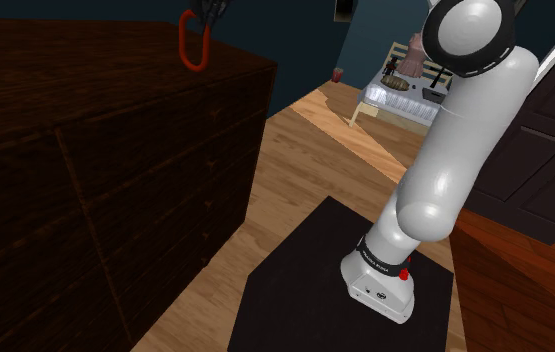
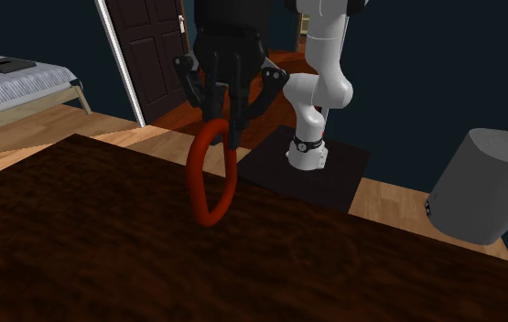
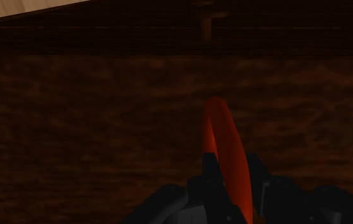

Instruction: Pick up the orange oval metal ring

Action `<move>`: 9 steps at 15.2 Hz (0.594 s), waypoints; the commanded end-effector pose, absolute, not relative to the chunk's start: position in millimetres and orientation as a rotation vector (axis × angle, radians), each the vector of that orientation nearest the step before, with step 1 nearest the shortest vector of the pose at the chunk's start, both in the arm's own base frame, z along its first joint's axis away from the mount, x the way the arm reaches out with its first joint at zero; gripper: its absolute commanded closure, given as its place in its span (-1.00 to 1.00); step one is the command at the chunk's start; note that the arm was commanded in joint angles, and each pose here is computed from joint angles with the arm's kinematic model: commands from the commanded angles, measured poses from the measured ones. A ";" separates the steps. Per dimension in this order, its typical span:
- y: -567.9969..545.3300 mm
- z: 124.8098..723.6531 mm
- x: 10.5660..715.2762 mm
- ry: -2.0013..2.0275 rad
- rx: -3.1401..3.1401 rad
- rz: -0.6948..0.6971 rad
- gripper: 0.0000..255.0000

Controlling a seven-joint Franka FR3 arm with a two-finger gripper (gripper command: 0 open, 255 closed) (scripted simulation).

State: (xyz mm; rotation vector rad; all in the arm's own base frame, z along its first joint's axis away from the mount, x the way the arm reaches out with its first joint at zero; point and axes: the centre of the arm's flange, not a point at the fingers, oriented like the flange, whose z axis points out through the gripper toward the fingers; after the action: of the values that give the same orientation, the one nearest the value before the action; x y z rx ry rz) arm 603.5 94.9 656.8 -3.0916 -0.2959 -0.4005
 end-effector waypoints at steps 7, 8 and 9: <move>95.2 657.1 603.4 -0.296 -3.092 -0.401 1.00; 95.2 662.3 603.3 -0.296 -3.092 -0.401 1.00; 95.2 667.6 603.4 -0.296 -3.092 -0.401 1.00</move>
State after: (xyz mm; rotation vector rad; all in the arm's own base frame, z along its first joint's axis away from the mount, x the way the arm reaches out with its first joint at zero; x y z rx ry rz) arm 603.1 94.1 663.2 -3.0916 -0.2959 -0.4006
